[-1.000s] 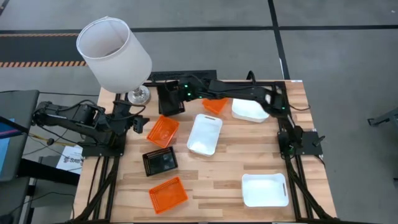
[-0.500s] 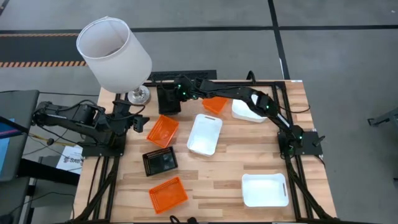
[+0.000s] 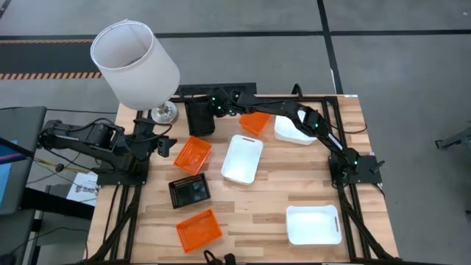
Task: Stack baskets by color
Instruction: Stack the bottom right black bin on top of the top black bin, then stack the middle orange bin on top of the top orange bin
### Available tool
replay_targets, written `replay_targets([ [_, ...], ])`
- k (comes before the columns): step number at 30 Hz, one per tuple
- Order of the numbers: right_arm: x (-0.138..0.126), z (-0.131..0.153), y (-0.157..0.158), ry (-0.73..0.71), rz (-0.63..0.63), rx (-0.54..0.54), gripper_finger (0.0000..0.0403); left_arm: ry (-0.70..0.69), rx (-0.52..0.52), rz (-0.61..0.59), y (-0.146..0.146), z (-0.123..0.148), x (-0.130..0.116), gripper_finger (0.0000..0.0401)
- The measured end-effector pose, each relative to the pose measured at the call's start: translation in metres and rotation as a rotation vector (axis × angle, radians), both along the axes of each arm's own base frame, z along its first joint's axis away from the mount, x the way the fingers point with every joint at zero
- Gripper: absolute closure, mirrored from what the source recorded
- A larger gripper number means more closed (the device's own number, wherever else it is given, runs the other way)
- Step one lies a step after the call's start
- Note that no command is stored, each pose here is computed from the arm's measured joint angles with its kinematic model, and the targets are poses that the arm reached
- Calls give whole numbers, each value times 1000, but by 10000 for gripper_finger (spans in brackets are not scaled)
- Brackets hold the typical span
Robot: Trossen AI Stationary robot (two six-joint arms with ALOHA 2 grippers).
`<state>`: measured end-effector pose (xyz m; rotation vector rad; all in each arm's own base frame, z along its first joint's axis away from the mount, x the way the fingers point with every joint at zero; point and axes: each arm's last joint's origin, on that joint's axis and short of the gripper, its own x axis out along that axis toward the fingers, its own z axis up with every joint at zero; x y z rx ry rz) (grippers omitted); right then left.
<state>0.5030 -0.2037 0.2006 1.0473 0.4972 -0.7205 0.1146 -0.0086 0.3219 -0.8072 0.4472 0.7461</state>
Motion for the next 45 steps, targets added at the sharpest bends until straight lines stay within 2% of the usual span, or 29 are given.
replay_targets([
  [11,-2,0,-6,-15,15,18,186,7,10,-11,0,0,0,168],
  [19,-14,12,-20,-16,63,55,177,9,7,-15,0,0,0,168],
  [22,-23,35,-23,-7,116,46,180,22,4,-43,-1,0,0,168],
  [28,-69,108,-15,107,243,-37,181,87,-54,-143,-3,-4,-2,168],
  [34,-125,170,37,278,391,-58,181,178,-168,-208,-6,-10,-8,168],
  [38,-152,202,86,363,430,-118,181,195,-175,-208,-6,-11,-10,168],
  [42,-160,221,138,371,397,-205,181,190,-184,-185,-5,-11,-10,168],
  [45,-149,219,170,366,364,-282,182,190,-185,-185,-5,-11,-10,168],
])
